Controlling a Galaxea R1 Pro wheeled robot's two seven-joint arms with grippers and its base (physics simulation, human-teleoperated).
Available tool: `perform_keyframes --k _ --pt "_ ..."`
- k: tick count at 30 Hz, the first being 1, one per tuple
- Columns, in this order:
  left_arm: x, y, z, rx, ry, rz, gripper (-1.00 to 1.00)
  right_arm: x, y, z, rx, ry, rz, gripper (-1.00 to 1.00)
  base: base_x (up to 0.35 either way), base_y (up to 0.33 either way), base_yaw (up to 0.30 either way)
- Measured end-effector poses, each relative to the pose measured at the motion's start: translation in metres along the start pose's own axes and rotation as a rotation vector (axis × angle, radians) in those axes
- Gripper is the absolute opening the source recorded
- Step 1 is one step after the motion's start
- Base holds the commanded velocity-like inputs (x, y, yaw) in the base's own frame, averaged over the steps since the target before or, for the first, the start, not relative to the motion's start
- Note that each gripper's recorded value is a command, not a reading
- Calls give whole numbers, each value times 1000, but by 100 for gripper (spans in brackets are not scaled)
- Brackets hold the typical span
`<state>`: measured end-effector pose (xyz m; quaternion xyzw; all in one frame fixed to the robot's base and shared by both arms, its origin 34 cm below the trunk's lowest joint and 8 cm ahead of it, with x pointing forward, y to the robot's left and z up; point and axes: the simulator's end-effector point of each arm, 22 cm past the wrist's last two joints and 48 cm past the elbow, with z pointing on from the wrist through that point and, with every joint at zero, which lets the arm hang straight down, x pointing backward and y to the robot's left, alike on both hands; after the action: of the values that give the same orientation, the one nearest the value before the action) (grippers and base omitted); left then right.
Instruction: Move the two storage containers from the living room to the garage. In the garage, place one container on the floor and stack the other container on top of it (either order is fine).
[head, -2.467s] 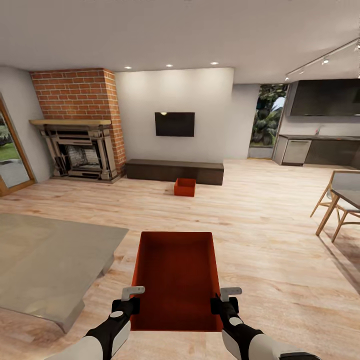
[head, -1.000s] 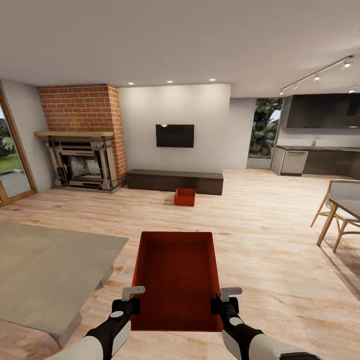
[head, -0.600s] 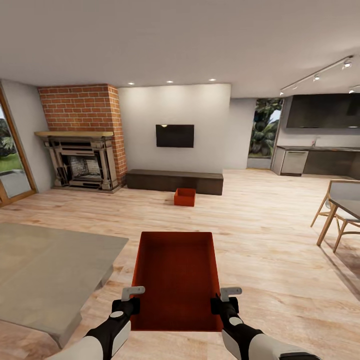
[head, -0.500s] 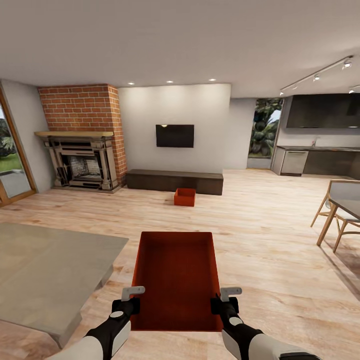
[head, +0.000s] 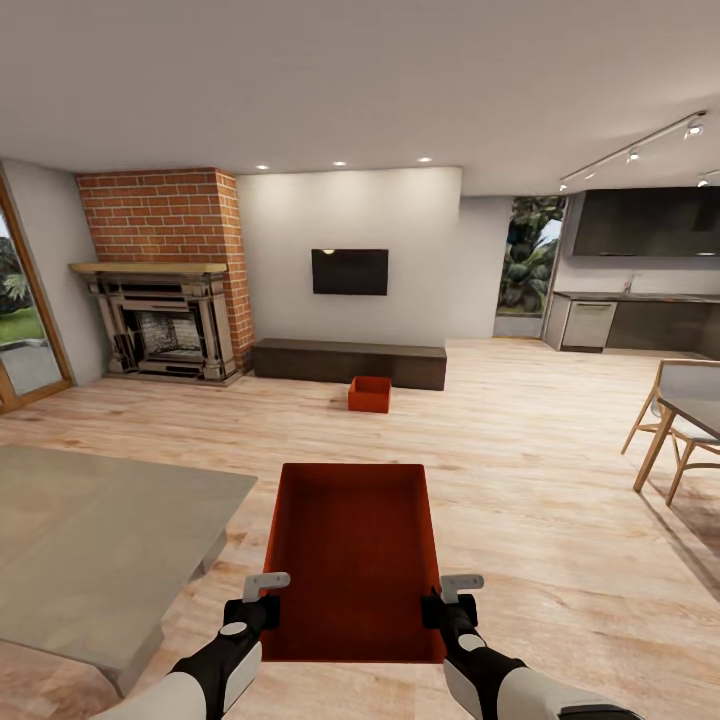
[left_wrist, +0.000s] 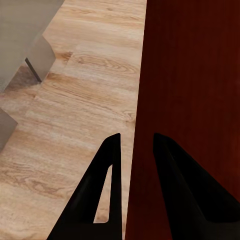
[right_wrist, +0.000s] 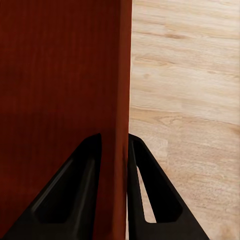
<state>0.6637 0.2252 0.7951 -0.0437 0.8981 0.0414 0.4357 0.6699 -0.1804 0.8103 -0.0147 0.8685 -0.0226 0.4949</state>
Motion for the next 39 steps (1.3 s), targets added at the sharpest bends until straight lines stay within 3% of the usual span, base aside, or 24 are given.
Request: perform_keyframes --k 10,39 --pt "0 0 0 0 0 1 -100 0 0 0 0 0 1 -100 0 0 -18" --pt "-14 0 -5 2 -26 -1 -100 -13 -1 -4 0 -26 4 -100 0 0 -217"
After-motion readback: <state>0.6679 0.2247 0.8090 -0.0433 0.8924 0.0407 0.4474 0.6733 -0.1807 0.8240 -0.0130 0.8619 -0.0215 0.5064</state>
